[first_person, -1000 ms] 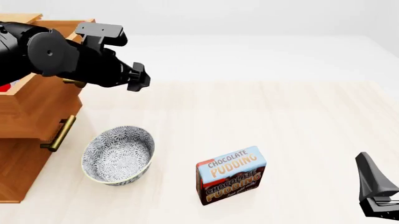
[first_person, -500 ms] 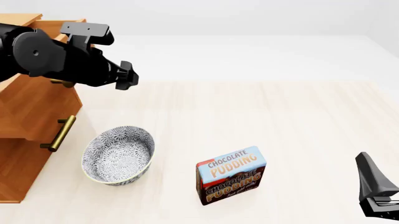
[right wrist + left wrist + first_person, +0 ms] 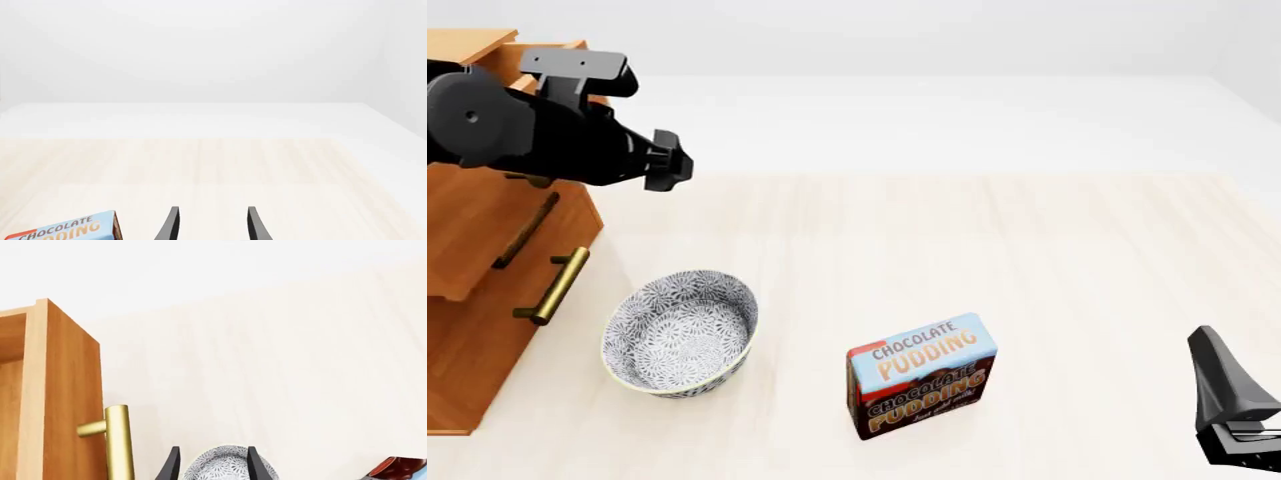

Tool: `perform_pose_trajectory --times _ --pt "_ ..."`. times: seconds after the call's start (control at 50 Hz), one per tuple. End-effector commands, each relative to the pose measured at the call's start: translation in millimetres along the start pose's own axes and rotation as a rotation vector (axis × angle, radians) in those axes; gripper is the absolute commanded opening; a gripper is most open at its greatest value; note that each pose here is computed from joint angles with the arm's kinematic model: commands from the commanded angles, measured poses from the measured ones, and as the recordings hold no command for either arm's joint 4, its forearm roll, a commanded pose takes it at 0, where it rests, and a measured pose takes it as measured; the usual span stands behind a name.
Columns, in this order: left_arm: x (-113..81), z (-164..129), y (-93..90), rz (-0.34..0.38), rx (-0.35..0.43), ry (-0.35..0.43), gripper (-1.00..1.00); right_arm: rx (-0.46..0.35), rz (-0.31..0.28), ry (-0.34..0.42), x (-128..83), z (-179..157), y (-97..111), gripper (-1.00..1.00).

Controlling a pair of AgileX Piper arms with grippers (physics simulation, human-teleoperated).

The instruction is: Put the butter at the back in the top drawer of the cabinet and close it.

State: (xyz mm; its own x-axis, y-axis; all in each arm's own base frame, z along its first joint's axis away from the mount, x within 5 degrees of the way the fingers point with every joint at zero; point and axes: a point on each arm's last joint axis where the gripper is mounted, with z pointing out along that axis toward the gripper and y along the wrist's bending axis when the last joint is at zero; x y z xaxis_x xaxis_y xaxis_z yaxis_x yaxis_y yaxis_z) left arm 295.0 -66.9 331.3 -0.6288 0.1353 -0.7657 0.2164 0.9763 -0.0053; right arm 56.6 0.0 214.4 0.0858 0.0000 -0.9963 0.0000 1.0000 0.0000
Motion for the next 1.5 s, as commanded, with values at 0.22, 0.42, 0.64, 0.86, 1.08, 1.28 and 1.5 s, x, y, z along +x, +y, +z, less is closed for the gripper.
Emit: perform_pose_trajectory --times 0.22,0.42,0.64,0.86,1.08,1.28,1.5 --pt "3.7 4 21.3 -0.065 -0.053 0.005 1.00 0.000 0.000 0.000 0 0 0 1.00" --pt "3.2 6 29.7 -0.095 -0.074 0.006 1.00 0.000 0.000 0.000 0 0 0 1.00" --pt "7.1 13 42.0 -0.114 -0.103 0.008 1.00 0.000 0.000 0.000 0 0 0 1.00" --pt "11.8 13 52.5 -0.125 -0.130 -0.003 1.00 0.000 0.000 0.000 0 0 0 1.00" --pt "13.2 12 56.8 -0.128 -0.142 -0.011 1.00 0.000 0.000 0.000 0 0 0 1.00" --pt "13.6 7 62.4 -0.138 -0.158 -0.021 1.00 0.000 0.000 0.000 0 0 0 1.00" --pt "16.7 10 64.9 -0.149 -0.164 -0.019 1.00 0.000 0.000 0.000 0 0 0 1.00"
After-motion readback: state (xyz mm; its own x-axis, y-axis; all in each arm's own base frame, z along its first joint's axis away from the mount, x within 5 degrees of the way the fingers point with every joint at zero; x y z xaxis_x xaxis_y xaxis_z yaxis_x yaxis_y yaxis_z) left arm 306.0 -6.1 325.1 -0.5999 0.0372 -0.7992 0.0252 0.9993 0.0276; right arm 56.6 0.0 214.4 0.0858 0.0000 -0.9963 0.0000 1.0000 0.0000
